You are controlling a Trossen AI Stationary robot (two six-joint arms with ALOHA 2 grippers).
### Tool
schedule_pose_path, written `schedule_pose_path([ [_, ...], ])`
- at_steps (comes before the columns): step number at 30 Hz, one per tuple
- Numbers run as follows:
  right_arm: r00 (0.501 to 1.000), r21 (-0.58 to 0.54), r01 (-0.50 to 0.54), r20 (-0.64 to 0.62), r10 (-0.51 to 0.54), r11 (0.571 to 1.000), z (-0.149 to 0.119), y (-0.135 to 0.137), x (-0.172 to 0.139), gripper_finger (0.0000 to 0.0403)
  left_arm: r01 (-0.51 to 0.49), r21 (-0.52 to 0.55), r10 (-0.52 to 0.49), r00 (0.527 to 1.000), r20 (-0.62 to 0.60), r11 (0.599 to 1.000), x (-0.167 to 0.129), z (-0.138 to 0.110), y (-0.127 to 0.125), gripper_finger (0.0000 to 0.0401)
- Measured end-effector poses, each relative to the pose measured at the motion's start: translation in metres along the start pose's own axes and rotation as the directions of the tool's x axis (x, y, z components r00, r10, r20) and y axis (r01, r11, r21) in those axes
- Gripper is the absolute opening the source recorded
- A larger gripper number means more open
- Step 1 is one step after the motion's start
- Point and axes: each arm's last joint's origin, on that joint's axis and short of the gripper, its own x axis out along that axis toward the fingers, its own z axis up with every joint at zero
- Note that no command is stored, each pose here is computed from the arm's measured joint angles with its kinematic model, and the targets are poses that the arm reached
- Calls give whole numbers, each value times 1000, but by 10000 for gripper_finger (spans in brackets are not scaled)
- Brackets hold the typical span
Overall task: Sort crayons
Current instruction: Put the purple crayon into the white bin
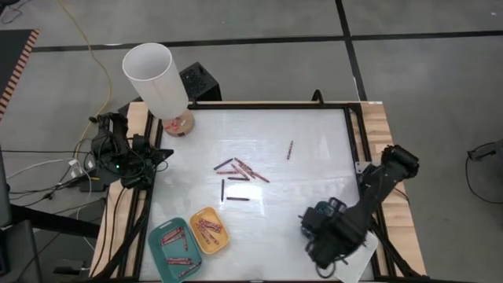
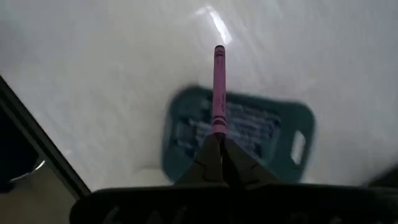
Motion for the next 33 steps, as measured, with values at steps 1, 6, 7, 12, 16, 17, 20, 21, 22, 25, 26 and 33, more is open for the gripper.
schedule_pose_path([
  [1,1000,8,4,-3,-4,1000,-5,-1,-3,0,0,0,0,1000,0,1000,0,0,0,0],
  [6,1000,63,6,-16,-5,998,-32,-10,-22,0,0,0,0,1000,0,1000,0,0,0,0],
  [7,1000,76,11,-23,-10,997,-37,-14,-26,0,0,0,0,1000,0,1000,0,0,0,0],
  [12,998,130,-14,-66,22,991,-60,-21,-40,0,0,0,0,1000,0,1000,0,0,0,0],
  [16,989,181,-23,-140,49,983,-76,-25,-49,0,0,1,0,1000,0,1000,0,0,0,0],
  [17,985,195,-18,-164,51,981,-81,-25,-51,0,0,0,0,1000,0,1000,0,0,0,0],
  [20,973,236,3,-223,51,972,-92,-25,-53,0,0,1,0,1000,0,1000,0,0,0,0],
  [21,971,249,10,-234,50,969,-96,-26,-54,0,-1,2,1,1000,0,1000,0,0,0,0],
  [22,970,264,16,-238,49,964,-100,-26,-55,0,0,2,0,1000,0,1000,0,0,0,0],
  [25,971,303,25,-234,49,953,-108,-26,-57,0,-1,2,1,1000,0,1000,0,0,0,0],
  [26,971,313,31,-233,45,949,-110,-26,-57,0,-1,2,1,1000,1,1000,0,0,0,0],
  [33,974,327,77,-225,-1,942,-116,-16,-46,0,-1,2,1,1000,0,1000,0,0,0,0],
])
